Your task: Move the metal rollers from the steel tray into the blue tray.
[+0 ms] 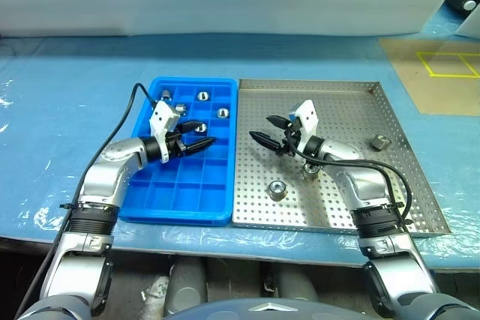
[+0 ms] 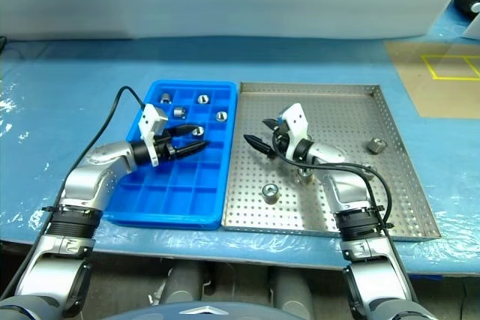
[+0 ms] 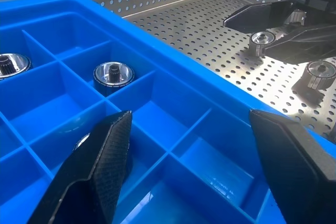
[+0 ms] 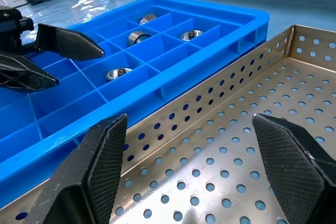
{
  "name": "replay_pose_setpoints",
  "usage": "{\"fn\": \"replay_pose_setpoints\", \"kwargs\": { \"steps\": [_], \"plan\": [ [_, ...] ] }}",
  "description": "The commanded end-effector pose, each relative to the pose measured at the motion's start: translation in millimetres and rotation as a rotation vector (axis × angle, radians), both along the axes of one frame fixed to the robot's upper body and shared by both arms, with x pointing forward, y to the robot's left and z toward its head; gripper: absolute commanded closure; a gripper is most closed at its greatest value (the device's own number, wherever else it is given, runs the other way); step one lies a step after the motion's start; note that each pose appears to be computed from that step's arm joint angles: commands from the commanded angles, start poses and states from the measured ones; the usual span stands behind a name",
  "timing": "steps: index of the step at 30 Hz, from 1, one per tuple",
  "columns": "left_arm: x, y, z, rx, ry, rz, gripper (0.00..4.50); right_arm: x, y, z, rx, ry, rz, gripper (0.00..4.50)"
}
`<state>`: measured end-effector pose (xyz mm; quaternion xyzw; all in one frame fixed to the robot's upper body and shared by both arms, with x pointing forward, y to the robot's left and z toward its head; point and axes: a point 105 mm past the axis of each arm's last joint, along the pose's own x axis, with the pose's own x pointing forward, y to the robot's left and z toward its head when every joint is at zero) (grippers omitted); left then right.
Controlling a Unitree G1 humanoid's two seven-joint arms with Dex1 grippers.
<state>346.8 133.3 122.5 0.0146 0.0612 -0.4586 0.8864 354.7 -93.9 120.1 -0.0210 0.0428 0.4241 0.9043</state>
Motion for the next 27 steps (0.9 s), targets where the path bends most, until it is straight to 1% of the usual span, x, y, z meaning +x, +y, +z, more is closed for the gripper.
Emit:
{"fn": "replay_pose_setpoints", "kwargs": {
  "steps": [1, 8, 10, 11, 15, 19, 20, 22, 24, 27],
  "plan": [
    [1, 2, 12, 0.008, -0.049, -0.008, 0.73, -3, 2, 16, 0.011, -0.057, 0.018, 0.59],
    [0, 1, 12, 0.009, -0.049, -0.014, 0.73, -4, 2, 16, 0.004, -0.058, 0.023, 0.59],
    [1, -5, 23, -0.019, -0.063, -0.036, 0.73, -5, 0, 19, -0.002, -0.067, 0.028, 0.59],
    [0, -9, 29, -0.030, -0.073, -0.060, 0.73, -6, -2, 23, -0.001, -0.072, 0.032, 0.59],
    [-4, -34, 46, 0.026, -0.130, -0.226, 0.73, -17, -14, 38, -0.005, -0.079, 0.074, 0.59],
    [-7, -64, 59, 0.058, -0.175, -0.393, 0.73, -37, -29, 42, -0.058, -0.050, 0.126, 0.59],
    [-7, -68, 60, 0.064, -0.179, -0.414, 0.73, -40, -31, 42, -0.065, -0.045, 0.130, 0.59],
    [-15, -87, 54, 0.103, -0.170, -0.543, 0.73, -49, -42, 41, -0.092, -0.029, 0.118, 0.59],
    [-23, -105, 42, 0.162, -0.155, -0.680, 0.73, -59, -55, 39, -0.117, -0.010, 0.091, 0.59],
    [-28, -119, 26, 0.228, -0.137, -0.802, 0.73, -70, -70, 36, -0.139, 0.004, 0.031, 0.59]
  ]
}}
